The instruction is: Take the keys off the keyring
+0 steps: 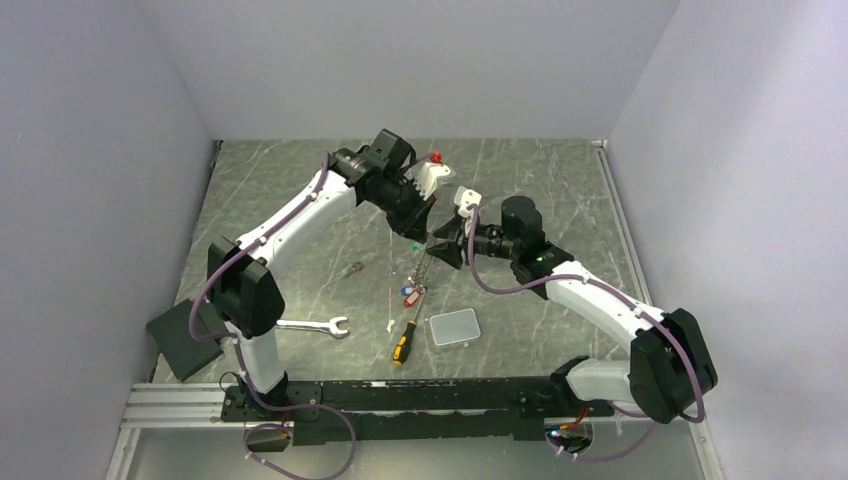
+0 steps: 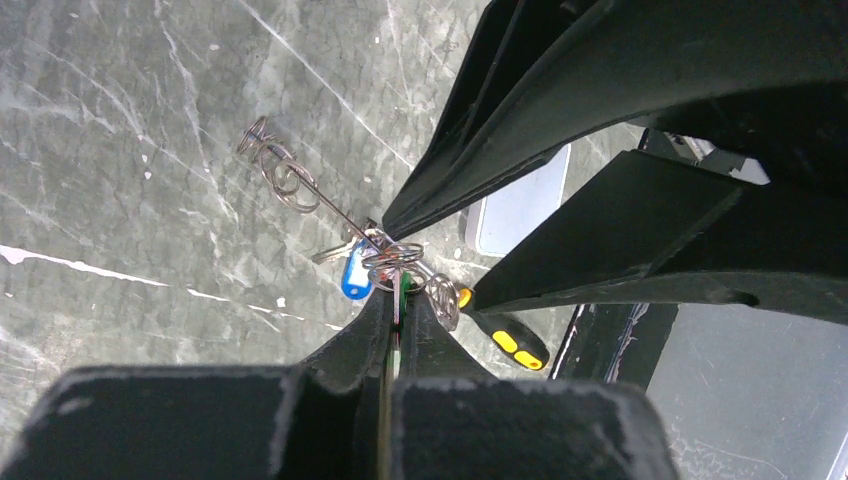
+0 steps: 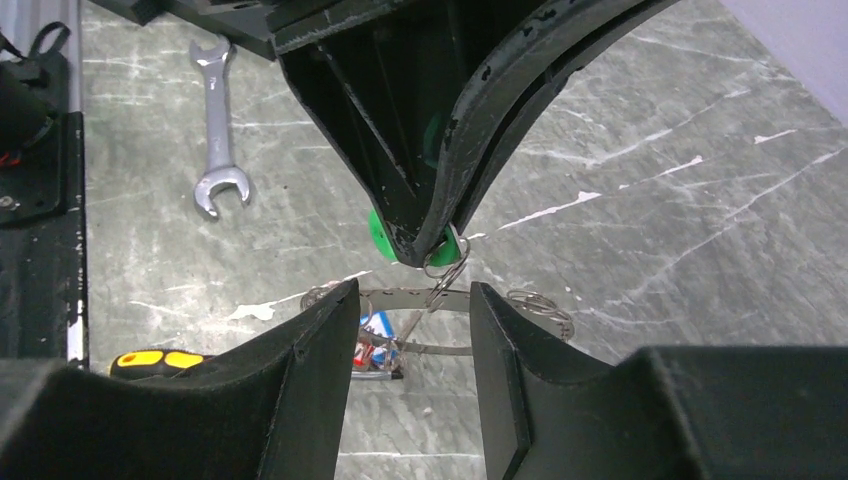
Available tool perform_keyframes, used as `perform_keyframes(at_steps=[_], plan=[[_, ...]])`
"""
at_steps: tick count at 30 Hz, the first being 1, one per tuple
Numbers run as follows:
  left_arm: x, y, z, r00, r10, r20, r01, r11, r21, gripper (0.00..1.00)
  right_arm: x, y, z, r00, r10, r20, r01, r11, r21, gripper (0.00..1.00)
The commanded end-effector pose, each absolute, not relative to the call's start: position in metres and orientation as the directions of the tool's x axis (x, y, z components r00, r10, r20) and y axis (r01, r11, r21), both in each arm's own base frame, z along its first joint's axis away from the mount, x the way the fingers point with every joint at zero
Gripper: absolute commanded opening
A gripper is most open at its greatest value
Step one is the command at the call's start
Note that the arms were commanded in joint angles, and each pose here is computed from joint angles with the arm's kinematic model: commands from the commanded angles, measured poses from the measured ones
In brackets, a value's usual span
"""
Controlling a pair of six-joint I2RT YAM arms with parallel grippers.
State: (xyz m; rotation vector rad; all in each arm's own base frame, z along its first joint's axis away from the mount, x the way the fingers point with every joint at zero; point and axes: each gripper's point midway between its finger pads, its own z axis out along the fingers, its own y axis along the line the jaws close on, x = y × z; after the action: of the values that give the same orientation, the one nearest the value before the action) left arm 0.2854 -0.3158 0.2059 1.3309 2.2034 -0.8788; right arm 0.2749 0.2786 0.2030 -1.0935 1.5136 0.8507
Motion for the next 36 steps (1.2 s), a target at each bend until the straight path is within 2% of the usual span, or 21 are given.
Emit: perform_keyframes(at_steps=[1,18,19,23,36], plan=[[0.286,-0.327,0.221,-0.446,0.586,-0.676,0.895,0.312,-0.320,0.00,0.291,0.281,0.220,0.019,-0.210,-0.977,-0.923,0.373,-0.098,0.47],[0.283,-0.330,0.221,-0.447,0.584,-0.678,0.894,0.294,-0.337,0.00,0.303,0.282,0.214,0.012,-0.226,-0.974,-0.902,0.417,-0.108,0.34],[0.283,-0.330,0.221,-0.447,0.584,-0.677,0.894,0.293,-0.338,0.00,0.302,0.282,0.214,0.013,-0.226,-0.974,-0.904,0.413,-0.108,0.30],[0.283,-0.329,0.220,-0.452,0.583,-0.675,0.892,0.301,-0.338,0.00,0.301,0.281,0.213,0.022,-0.230,-0.973,-0.905,0.410,-0.117,0.01],[0.303,-0.300,0.206,-0.511,0.562,-0.650,0.855,0.410,-0.318,0.00,0.300,0.277,0.218,0.048,-0.218,-0.975,-0.895,0.425,-0.139,0.00]])
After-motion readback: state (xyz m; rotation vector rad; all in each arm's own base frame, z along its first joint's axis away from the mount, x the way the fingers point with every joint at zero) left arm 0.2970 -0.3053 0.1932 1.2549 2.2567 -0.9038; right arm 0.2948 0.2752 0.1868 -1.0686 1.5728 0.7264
